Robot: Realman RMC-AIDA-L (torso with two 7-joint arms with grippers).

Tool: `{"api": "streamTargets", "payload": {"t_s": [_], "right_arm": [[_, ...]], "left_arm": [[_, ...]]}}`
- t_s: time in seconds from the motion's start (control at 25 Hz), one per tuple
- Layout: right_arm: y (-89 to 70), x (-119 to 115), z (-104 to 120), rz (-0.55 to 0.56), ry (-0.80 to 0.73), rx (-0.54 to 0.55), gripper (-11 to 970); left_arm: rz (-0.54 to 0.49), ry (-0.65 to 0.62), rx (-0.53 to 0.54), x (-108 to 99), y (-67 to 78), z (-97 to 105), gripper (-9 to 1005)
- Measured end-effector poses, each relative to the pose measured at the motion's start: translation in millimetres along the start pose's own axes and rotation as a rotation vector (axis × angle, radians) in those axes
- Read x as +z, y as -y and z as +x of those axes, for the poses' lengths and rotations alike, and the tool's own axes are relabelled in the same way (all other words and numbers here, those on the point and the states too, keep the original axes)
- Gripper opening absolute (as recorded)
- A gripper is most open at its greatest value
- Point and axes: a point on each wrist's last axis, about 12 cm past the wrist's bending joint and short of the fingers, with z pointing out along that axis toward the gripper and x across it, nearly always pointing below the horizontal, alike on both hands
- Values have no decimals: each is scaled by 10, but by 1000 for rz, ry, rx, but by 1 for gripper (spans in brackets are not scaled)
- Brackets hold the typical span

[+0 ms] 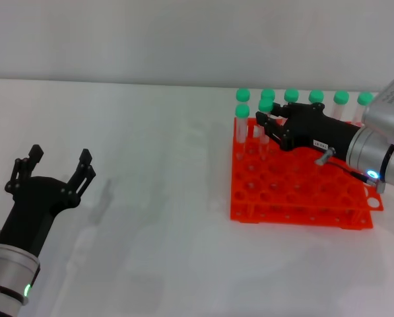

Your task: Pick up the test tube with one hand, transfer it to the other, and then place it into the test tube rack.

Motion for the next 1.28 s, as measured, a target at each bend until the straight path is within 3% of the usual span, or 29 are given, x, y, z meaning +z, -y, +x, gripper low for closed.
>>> {"api": "streamTargets", "payload": {"t_s": [0.44,0.76,0.92,1.04,1.28], "right_arm": [[25,-159,132,29,7,54,546],[66,-746,324,50,150,123,701],[131,-1183,500,196,230,132,732],[212,-1480,615,368,270,97,732],[271,-1776,807,602,227,-13,732]], "left_arm": [[9,-2,-11,-4,16,4,888],[15,2,-11,12,27,-3,888],[19,5,-8,34,30,-11,888],[17,5,-5,36,18,-12,888],[5,7,-5,42,-5,-17,888]]}}
